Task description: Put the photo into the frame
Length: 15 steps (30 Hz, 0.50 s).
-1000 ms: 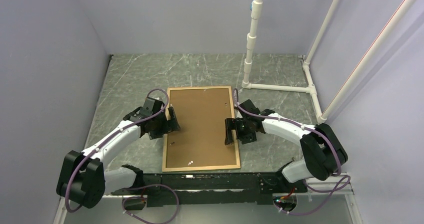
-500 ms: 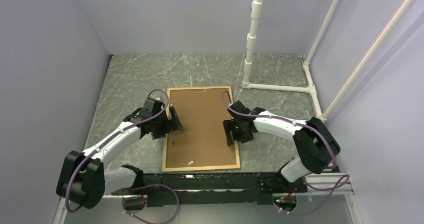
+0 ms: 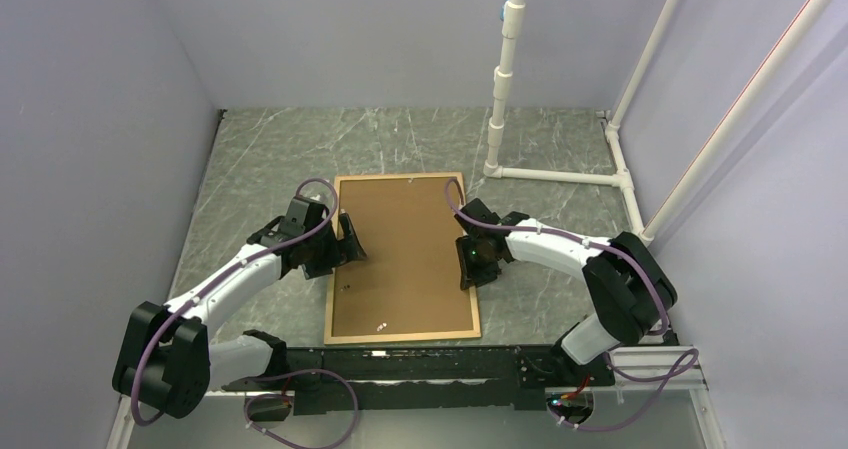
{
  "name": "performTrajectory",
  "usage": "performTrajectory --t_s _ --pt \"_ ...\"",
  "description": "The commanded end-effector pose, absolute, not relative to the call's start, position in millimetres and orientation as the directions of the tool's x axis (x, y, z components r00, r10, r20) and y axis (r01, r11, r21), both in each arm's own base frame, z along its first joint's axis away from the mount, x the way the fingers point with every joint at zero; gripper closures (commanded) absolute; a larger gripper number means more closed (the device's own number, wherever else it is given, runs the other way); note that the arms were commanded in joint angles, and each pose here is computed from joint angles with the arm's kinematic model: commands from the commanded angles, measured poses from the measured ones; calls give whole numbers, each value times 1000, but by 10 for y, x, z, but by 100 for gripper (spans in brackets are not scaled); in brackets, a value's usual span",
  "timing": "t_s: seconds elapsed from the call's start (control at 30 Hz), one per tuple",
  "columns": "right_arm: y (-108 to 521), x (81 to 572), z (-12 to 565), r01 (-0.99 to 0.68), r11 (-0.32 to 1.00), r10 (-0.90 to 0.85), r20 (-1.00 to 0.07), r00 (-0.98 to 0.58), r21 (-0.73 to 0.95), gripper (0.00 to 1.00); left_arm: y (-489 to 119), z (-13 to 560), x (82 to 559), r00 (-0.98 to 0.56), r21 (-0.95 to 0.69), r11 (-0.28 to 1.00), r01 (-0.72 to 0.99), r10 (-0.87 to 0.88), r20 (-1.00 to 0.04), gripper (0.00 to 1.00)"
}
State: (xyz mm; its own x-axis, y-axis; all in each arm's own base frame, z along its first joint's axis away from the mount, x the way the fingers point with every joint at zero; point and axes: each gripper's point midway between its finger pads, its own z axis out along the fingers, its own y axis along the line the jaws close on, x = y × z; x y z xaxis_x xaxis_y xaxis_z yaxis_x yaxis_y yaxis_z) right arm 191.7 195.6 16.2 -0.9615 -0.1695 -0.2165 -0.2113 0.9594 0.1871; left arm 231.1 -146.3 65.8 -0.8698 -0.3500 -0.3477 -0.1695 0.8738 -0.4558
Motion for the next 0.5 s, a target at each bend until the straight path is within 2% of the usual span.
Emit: performTrajectory --t_s 0.0,0.07,0.2,0.23,0.3,0.33,0.4,0.47 --pt "1757 1995 -39 -222 973 -202 -241 -949 58 88 -1509 694 2361 -862 -486 859 -161 -363 -355 1" --pt "1751 1991 -42 -221 974 -202 -239 -950 56 97 -1504 692 2360 -862 -483 861 -162 -361 -355 1" --pt "1801 1998 -5 -224 971 -199 -245 -949 80 98 -1490 703 2361 -860 -478 863 -163 -362 -361 1" --pt "1818 1991 4 -225 970 -198 -244 -949 90 92 -1487 707 2362 -859 -478 863 -163 -362 -362 1" --pt "1865 1994 38 -225 967 -191 -249 -950 117 63 -1478 706 2358 -859 -473 866 -165 -361 -362 2" --pt "1882 2003 54 -223 967 -185 -254 -949 125 55 -1476 705 2355 -860 -471 867 -165 -360 -362 2" --pt "1923 2004 71 -215 965 -172 -253 -952 151 44 -1474 704 2357 -860 -470 868 -164 -359 -362 2" --pt "1951 2005 68 -203 963 -157 -244 -957 177 41 -1476 698 2357 -860 -471 867 -164 -359 -362 2"
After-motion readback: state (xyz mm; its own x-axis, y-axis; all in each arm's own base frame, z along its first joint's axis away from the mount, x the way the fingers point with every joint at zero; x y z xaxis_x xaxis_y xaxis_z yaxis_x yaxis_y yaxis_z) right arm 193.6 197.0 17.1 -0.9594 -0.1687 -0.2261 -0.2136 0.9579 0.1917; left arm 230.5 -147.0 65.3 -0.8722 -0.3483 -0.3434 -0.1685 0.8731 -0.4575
